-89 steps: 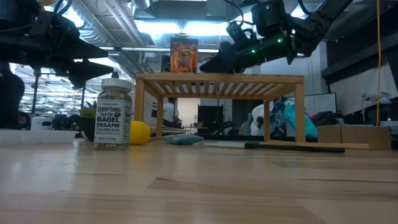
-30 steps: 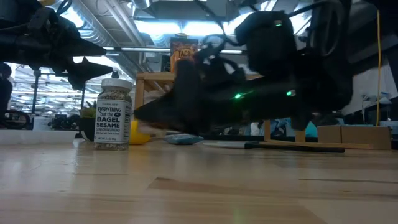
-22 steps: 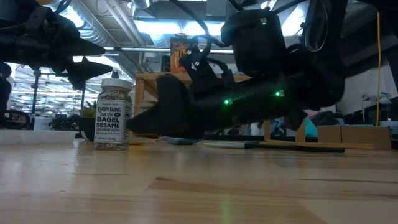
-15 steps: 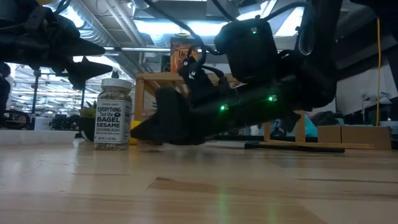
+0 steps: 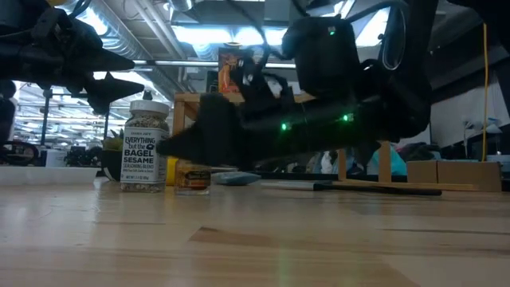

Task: Shelf spices
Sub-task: Remove the brown seasoning bottle from the shelf, then remove the orange seasoning bag from the shelf

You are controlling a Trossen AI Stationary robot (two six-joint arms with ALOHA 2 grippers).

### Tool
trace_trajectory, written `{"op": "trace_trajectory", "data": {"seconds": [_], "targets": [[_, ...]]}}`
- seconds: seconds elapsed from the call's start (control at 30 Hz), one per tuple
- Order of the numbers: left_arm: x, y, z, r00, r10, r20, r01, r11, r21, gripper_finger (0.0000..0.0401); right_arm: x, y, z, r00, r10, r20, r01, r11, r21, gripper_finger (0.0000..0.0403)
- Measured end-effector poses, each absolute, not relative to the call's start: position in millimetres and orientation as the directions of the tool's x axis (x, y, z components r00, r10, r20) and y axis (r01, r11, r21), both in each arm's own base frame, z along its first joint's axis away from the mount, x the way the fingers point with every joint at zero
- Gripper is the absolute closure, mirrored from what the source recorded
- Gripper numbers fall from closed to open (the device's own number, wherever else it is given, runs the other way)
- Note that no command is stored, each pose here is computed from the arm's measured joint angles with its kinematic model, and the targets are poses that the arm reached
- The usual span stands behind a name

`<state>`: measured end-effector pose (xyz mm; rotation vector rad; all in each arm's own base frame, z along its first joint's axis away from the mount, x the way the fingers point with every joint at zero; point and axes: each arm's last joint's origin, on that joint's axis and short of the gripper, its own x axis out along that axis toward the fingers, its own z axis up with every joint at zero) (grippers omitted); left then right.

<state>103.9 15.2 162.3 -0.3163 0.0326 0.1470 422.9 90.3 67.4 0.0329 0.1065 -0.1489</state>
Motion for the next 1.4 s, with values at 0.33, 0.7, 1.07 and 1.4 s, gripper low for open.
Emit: {"op": "trace_trajectory", "data": {"seconds": [0.33, 0.7, 1.07, 1.4], "targets": [[104.0, 15.0, 162.3, 0.99, 0.131, -0.054, -0.141, 0.94, -0.31, 0.0143, 423.5, 90.7, 93.4, 0.987, -0.146, -0.061, 0.145, 0.989, -0.012, 0.01], [104.0, 15.0, 162.3, 0.99, 0.131, -0.055, -0.141, 0.94, -0.31, 0.0143, 409.6, 87.3, 142.2, 0.989, -0.147, 0.013, 0.148, 0.978, -0.145, 0.01], [104.0, 15.0, 162.3, 0.99, 0.131, -0.054, -0.141, 0.94, -0.31, 0.0143, 397.2, 79.2, 166.2, 0.922, -0.347, -0.174, 0.278, 0.902, -0.33, 0.01], [104.0, 15.0, 162.3, 0.99, 0.131, -0.054, -0.142, 0.937, -0.318, 0.0143, 370.4, 64.6, 227.5, 0.753, -0.648, -0.114, 0.46, 0.643, -0.613, 0.01]]}}
